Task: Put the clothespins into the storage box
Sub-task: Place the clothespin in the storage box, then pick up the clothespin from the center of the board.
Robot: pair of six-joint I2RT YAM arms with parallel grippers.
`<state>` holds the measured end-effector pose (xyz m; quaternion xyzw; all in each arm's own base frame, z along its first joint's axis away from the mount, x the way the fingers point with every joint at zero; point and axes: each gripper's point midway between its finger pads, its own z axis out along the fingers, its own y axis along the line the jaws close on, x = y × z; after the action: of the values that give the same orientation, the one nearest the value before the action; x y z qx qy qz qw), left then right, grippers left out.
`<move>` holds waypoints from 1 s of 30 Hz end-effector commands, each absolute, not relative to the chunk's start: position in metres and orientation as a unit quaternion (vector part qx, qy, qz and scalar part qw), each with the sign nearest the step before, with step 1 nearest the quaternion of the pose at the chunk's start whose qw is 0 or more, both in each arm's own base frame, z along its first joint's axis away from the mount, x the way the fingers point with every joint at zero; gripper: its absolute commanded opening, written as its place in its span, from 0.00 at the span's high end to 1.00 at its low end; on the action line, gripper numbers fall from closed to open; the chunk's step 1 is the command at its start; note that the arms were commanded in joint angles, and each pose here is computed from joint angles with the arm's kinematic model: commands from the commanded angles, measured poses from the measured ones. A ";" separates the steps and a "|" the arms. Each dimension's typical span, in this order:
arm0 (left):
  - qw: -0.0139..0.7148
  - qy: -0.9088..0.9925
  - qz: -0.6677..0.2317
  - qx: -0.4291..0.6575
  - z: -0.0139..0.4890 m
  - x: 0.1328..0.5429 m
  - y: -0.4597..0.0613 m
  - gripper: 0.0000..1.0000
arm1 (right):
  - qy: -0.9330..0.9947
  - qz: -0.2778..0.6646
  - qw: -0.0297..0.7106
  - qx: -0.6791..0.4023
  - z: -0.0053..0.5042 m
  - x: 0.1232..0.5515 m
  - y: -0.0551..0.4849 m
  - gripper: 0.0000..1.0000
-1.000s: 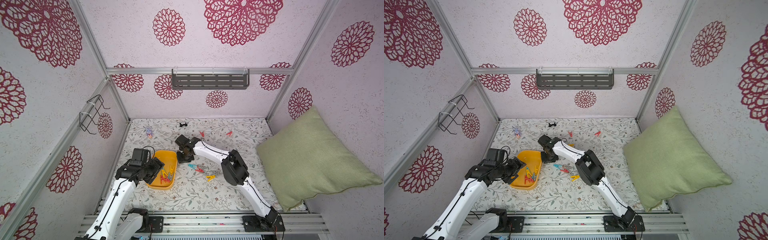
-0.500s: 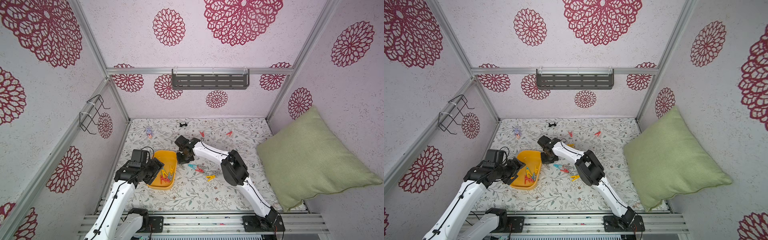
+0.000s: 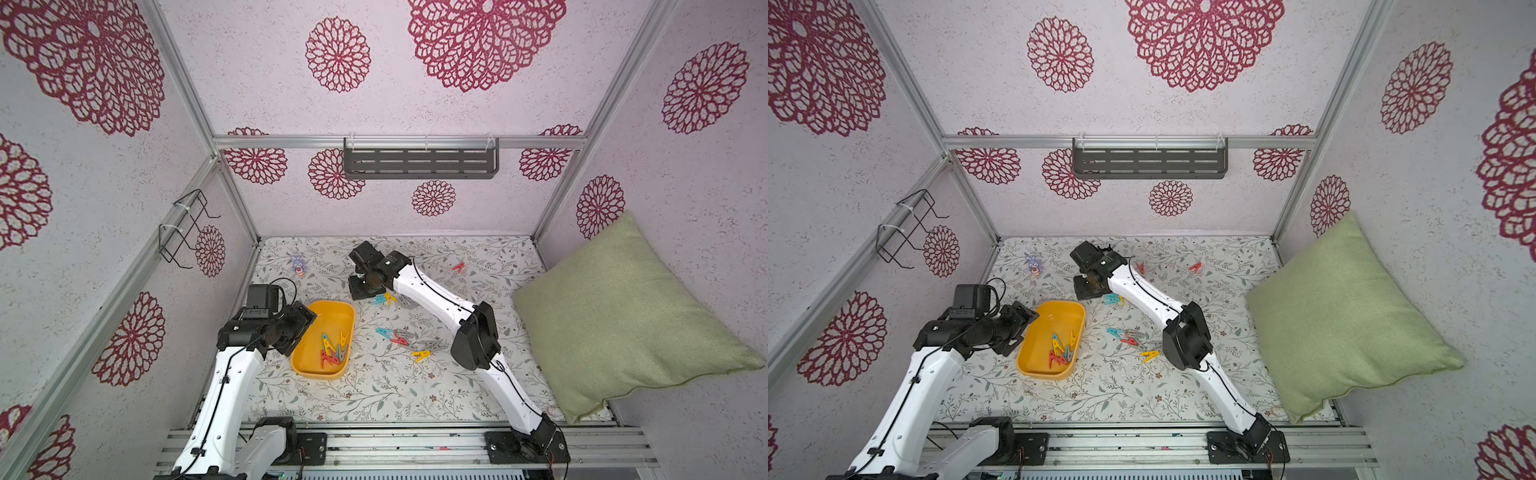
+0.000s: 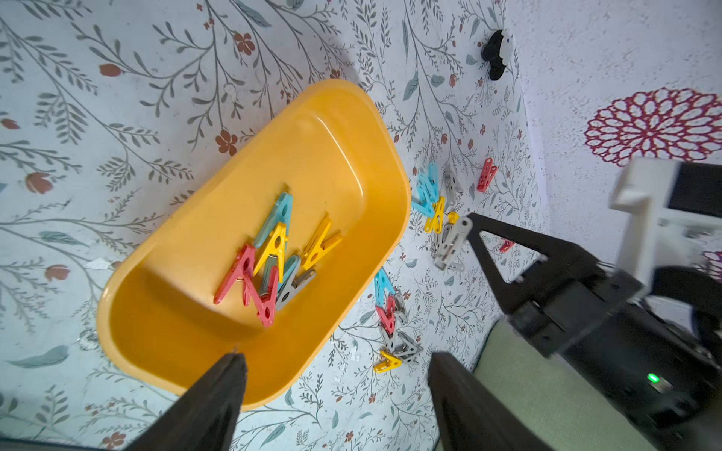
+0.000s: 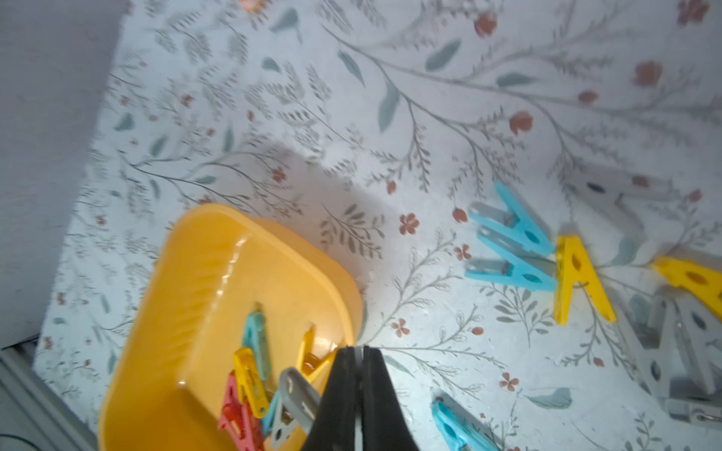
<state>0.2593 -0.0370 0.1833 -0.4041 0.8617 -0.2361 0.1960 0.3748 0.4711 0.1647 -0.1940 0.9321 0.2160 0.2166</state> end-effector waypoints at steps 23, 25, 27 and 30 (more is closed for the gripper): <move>0.181 0.858 -0.240 -0.417 0.175 0.232 -0.028 0.19 | 0.873 0.330 0.175 -0.315 0.191 0.295 0.542 0.63; 0.181 0.858 -0.245 -0.414 0.177 0.237 -0.030 0.19 | 0.876 0.319 0.191 -0.307 0.201 0.305 0.531 0.63; 0.181 0.860 -0.248 -0.407 0.179 0.243 -0.035 0.19 | 0.880 0.305 0.206 -0.299 0.212 0.317 0.516 0.63; 0.181 0.868 -0.247 -0.390 0.182 0.254 -0.046 0.19 | 0.890 0.277 0.223 -0.287 0.218 0.336 0.491 0.63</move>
<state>0.2366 -0.0373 0.1685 -0.4082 0.8678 -0.2350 0.1586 0.3146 0.5248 0.1571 -0.2965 0.8958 0.2885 0.1622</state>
